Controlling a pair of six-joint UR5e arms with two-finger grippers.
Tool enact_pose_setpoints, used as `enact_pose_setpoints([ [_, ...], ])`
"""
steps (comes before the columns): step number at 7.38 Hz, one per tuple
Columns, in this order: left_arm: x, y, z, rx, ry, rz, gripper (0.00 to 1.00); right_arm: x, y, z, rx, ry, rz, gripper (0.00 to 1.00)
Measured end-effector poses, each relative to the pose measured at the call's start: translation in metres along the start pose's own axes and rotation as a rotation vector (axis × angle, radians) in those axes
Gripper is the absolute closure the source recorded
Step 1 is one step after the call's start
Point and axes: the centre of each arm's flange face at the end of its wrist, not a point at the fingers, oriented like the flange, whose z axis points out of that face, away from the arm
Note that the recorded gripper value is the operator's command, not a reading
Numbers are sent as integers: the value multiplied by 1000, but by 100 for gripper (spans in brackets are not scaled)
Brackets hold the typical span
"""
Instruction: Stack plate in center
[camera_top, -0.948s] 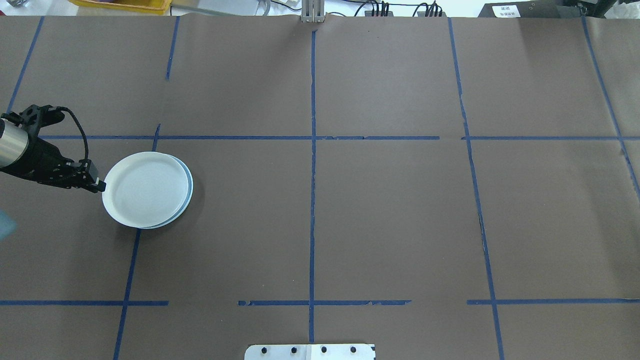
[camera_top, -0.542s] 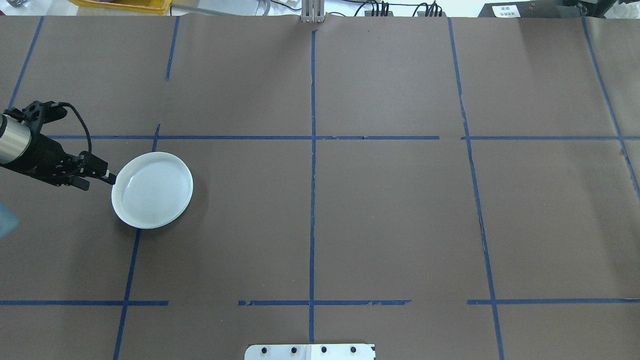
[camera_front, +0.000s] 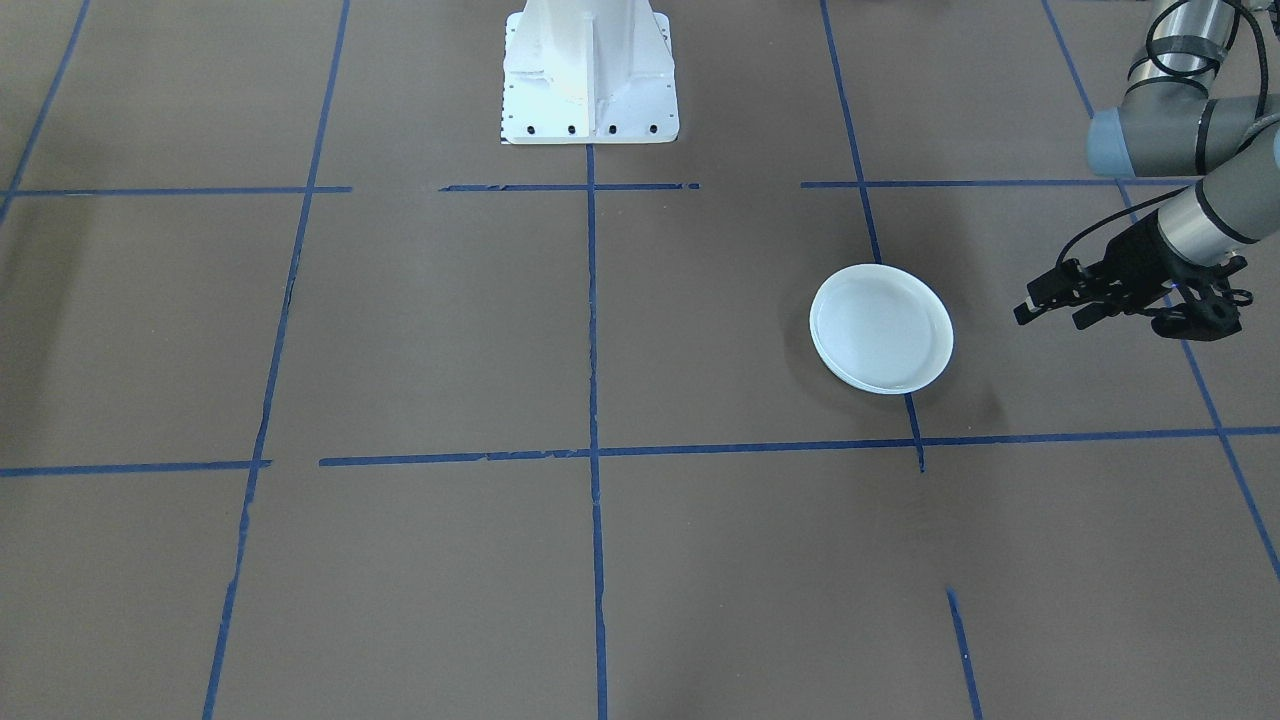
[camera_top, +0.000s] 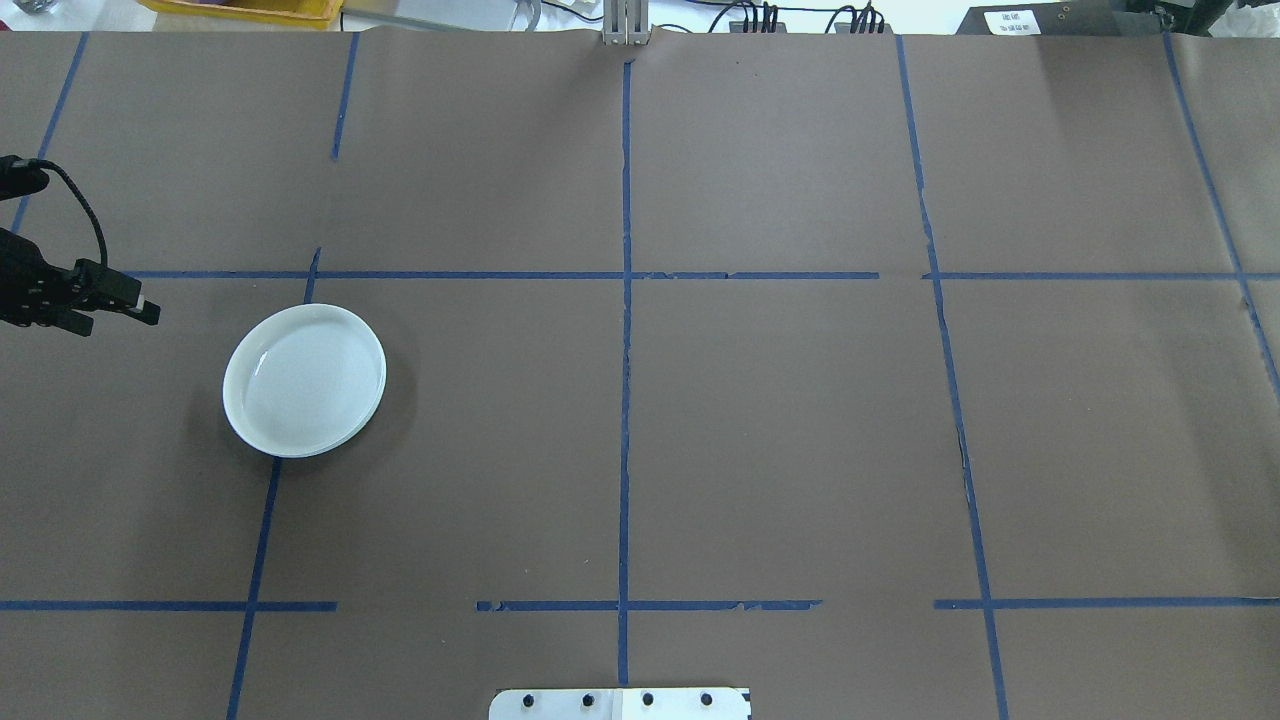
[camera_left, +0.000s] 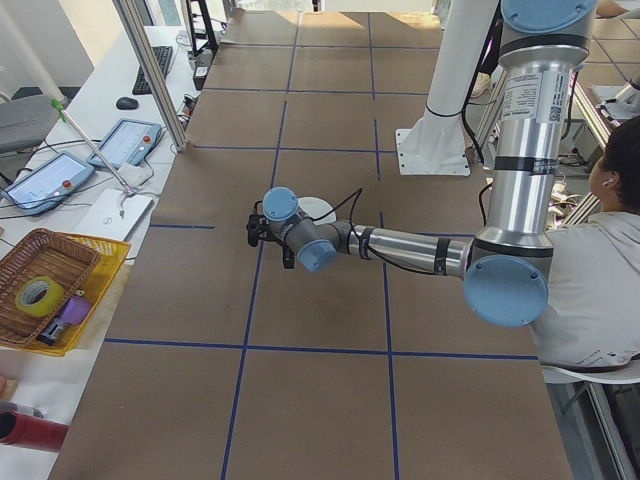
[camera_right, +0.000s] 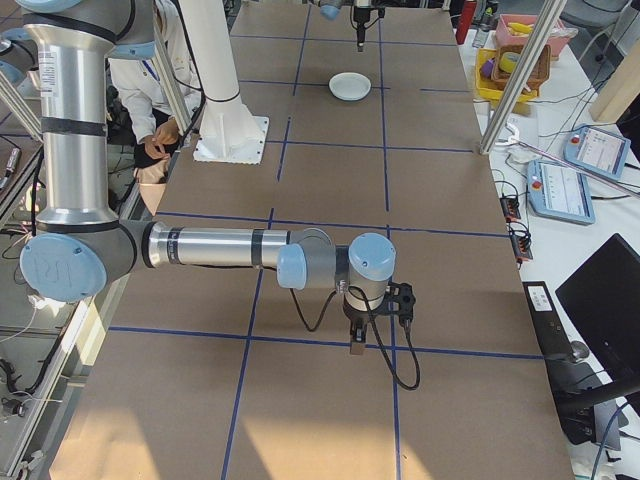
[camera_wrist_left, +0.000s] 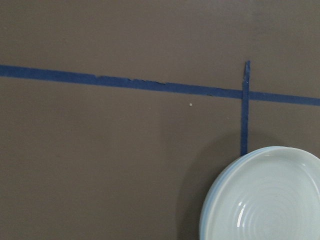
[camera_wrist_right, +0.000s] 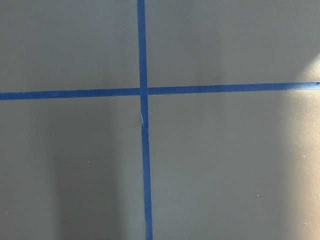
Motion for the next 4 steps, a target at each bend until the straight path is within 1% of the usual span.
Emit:
enact_pose_setpoints([
  [1,-25,-10,-16,16,-65,44,0,0,0,0,0,0,0,0],
  [2,-54,-20,-38,19,-133,93,0,0,0,0,0,0,-1,0],
  [3,-82,-26,-61,4,-183,134,0,0,0,0,0,0,0,0],
  [4,-110,-28,-84,-20,-217,167,0,0,0,0,0,0,0,0],
])
